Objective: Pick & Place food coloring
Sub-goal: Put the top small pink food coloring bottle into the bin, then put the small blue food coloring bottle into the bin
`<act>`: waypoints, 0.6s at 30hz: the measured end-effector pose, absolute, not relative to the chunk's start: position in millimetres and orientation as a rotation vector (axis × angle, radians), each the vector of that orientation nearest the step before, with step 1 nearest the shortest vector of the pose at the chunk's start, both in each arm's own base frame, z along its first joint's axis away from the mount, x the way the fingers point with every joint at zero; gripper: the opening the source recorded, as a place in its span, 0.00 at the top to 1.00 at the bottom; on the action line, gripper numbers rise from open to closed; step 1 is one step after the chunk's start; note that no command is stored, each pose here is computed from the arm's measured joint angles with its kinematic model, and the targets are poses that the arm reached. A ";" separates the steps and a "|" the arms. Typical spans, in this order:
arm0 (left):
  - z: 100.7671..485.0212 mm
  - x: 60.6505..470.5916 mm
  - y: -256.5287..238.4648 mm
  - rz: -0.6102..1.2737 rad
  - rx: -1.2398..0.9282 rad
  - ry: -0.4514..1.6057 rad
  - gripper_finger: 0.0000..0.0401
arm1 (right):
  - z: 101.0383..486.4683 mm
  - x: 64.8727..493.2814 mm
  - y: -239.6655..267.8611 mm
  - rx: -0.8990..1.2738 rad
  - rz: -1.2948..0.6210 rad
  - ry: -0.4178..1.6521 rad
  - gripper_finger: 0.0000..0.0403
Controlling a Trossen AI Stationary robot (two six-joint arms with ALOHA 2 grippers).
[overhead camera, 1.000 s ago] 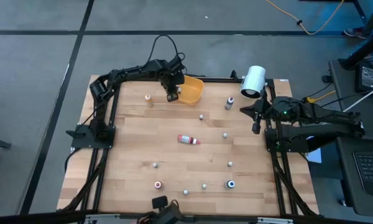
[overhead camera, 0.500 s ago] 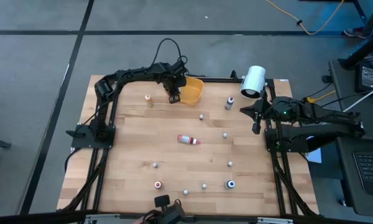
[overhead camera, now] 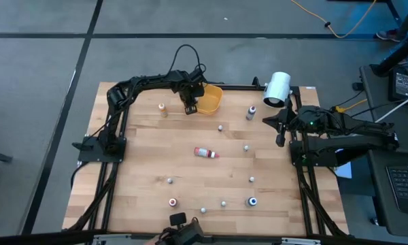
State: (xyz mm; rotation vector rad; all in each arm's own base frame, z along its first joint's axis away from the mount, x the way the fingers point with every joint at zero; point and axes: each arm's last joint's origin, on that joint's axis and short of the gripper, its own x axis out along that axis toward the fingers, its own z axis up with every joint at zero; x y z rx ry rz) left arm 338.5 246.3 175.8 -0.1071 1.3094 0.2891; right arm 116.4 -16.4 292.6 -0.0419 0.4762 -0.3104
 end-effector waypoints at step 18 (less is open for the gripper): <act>248.5 356.2 242.5 0.275 -0.044 1.274 0.68 | 292.6 116.5 -16.4 -0.043 -0.310 0.476 0.93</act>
